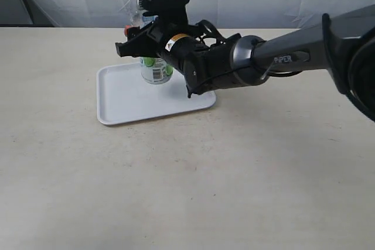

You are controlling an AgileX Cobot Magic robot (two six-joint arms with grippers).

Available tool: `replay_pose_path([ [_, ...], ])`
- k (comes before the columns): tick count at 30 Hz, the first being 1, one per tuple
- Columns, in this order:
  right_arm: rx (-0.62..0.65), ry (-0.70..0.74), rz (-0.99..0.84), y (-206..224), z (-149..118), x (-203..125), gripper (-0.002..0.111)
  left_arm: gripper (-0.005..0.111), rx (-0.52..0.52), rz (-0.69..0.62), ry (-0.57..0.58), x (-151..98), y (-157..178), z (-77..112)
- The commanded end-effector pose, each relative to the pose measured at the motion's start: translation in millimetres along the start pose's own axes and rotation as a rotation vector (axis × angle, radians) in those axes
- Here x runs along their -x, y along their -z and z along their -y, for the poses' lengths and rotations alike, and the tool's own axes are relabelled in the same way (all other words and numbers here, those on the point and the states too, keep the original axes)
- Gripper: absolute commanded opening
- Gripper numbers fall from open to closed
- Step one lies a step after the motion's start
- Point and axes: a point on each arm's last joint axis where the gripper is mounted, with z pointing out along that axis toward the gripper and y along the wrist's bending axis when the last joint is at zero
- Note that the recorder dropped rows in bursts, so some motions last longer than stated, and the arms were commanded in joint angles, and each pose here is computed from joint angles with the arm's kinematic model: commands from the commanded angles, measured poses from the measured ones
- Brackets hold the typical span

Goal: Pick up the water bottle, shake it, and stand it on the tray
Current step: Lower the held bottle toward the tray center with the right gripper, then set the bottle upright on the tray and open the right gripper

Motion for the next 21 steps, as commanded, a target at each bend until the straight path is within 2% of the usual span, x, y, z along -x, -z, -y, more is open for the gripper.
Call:
replay_pose_path([
  [1,-0.016,0.043,0.002,1.5,3.1,6.0,0.052,0.0,-0.005,0.009,0.001,0.2,0.3,0.3],
  [12,-0.088,0.016,0.032,-11.8,11.1,-29.8,0.052,0.0,-0.005,0.009,0.001,0.2,0.3,0.3],
  [21,-0.091,0.011,0.032,-12.0,11.4,-30.6,0.052,0.0,-0.005,0.009,0.001,0.2,0.3,0.3],
])
